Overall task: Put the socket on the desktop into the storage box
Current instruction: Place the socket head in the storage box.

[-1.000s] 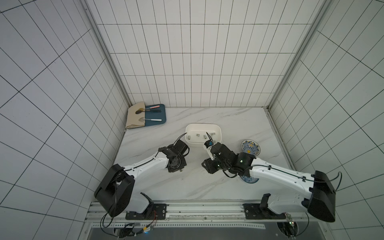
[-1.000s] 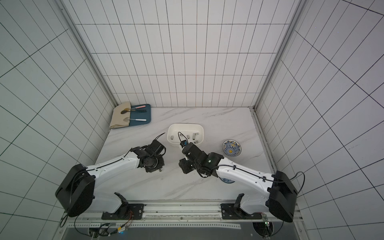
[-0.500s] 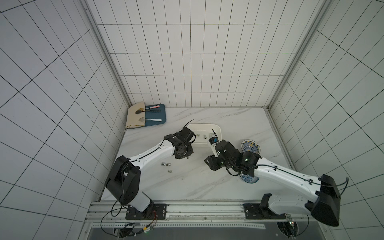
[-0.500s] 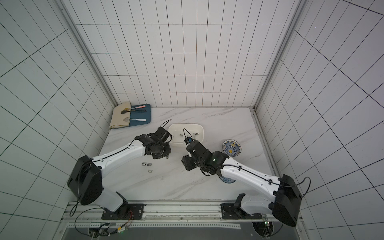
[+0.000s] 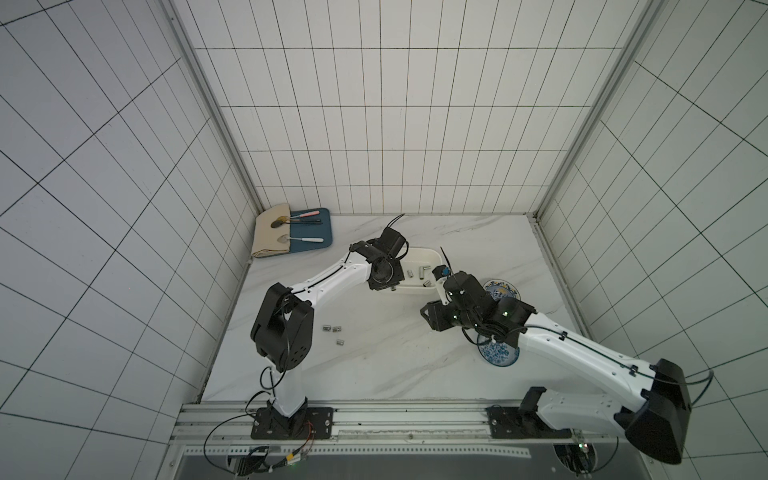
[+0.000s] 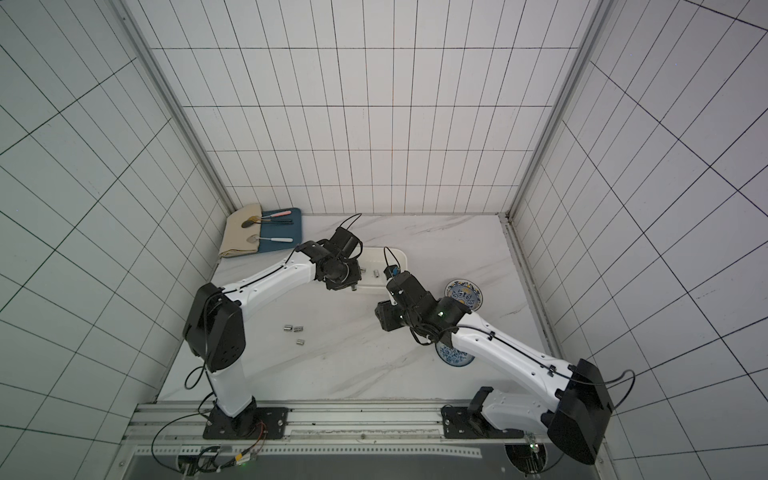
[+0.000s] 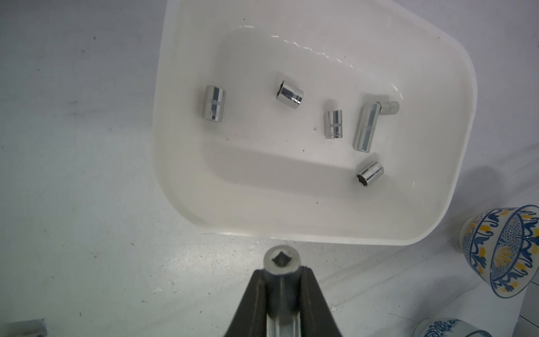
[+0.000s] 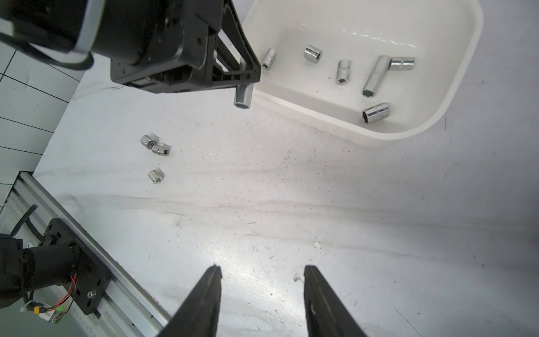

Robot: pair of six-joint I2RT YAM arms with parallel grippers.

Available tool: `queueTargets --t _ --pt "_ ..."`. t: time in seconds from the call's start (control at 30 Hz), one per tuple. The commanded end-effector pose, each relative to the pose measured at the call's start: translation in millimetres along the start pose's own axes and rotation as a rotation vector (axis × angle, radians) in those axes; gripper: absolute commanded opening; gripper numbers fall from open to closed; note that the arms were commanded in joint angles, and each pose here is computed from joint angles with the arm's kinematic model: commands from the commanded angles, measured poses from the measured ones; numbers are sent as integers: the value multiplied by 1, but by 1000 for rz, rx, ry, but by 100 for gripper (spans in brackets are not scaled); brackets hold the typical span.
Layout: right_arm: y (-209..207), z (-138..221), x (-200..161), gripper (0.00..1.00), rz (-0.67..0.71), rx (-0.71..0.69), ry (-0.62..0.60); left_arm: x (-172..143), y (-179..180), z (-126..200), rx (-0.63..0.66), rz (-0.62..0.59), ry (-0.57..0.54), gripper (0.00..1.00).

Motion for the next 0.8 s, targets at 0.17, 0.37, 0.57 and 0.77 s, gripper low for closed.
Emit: queueTargets --t 0.17,0.37,0.57,0.77 --pt "-19 5 0 49 -32 -45 -2 32 -6 -20 -12 -15 9 11" --pt "-23 2 -1 49 -41 -49 12 50 -8 -38 -29 -8 17 11" --pt "-24 2 0 49 -42 -47 12 58 -9 -63 -76 1 44 12" --pt "-26 -1 -1 49 -43 -54 22 61 -8 -83 -80 -7 59 12"
Point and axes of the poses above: each gripper's point midway between its finger pads, its own z axis back along the fingers, its own y axis along the line the jaws close on, x = y × z, the point moved 6 cm from there along z, back along the fingers, and after that the axes turned 13 degrees about -z, right-handed, at the moved point
